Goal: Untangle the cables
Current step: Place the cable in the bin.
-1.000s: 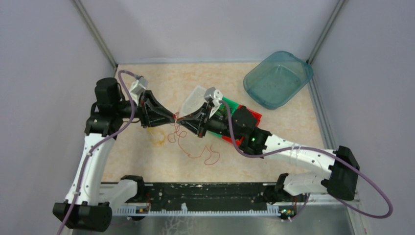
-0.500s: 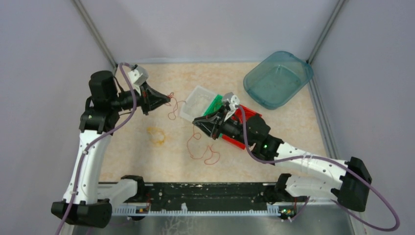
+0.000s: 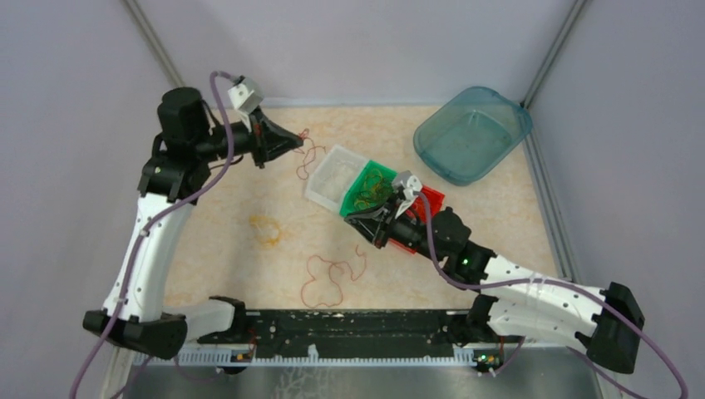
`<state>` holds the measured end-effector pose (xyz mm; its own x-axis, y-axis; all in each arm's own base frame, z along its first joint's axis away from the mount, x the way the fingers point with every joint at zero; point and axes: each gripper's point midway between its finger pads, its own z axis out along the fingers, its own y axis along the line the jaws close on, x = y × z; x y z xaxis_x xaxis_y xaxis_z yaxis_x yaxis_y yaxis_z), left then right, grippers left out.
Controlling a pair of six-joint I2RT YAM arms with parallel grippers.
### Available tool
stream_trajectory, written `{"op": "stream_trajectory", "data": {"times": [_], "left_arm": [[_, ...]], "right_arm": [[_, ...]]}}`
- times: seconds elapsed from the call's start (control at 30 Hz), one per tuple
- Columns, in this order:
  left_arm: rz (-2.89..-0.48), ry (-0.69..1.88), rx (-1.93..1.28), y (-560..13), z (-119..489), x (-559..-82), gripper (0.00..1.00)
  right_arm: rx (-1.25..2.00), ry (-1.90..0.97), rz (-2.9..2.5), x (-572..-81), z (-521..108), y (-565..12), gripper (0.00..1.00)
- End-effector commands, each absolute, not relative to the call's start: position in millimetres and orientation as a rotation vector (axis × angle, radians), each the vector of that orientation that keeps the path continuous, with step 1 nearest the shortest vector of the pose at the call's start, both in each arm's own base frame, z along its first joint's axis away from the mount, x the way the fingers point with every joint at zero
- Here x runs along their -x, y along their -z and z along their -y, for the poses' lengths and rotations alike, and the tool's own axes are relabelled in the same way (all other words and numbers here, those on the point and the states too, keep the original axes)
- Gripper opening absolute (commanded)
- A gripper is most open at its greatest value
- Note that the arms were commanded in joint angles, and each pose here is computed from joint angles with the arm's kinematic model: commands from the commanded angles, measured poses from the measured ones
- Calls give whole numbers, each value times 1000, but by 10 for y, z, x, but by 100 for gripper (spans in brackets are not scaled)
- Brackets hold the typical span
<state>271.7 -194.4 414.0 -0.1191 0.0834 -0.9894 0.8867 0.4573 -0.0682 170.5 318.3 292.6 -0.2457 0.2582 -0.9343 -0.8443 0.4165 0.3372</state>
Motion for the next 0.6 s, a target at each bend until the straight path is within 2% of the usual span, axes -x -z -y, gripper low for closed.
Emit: {"op": "stream_trajectory", "data": {"times": [0.0,0.2,0.43,0.57], "left_arm": [[-1576,1017,-967,-4054,2477,-2662,0],[-1600,1209,-1147,-3769,3262,-2675,0],[-1634,1412,-1247,-3376,3969,-2741,0],[-1675,1498,-1272,-3054,4178,-2699,0]], "right_arm": [[462,-1140,-1406,-1701,-2964,-3109,10],[373,-1120,-1342,-1653,-2653,-3304,4],[189,-1011,-1250,-1656,-2020,-3646,17],[125,-981,-1175,-1593,-1717,-3878,19]]}}
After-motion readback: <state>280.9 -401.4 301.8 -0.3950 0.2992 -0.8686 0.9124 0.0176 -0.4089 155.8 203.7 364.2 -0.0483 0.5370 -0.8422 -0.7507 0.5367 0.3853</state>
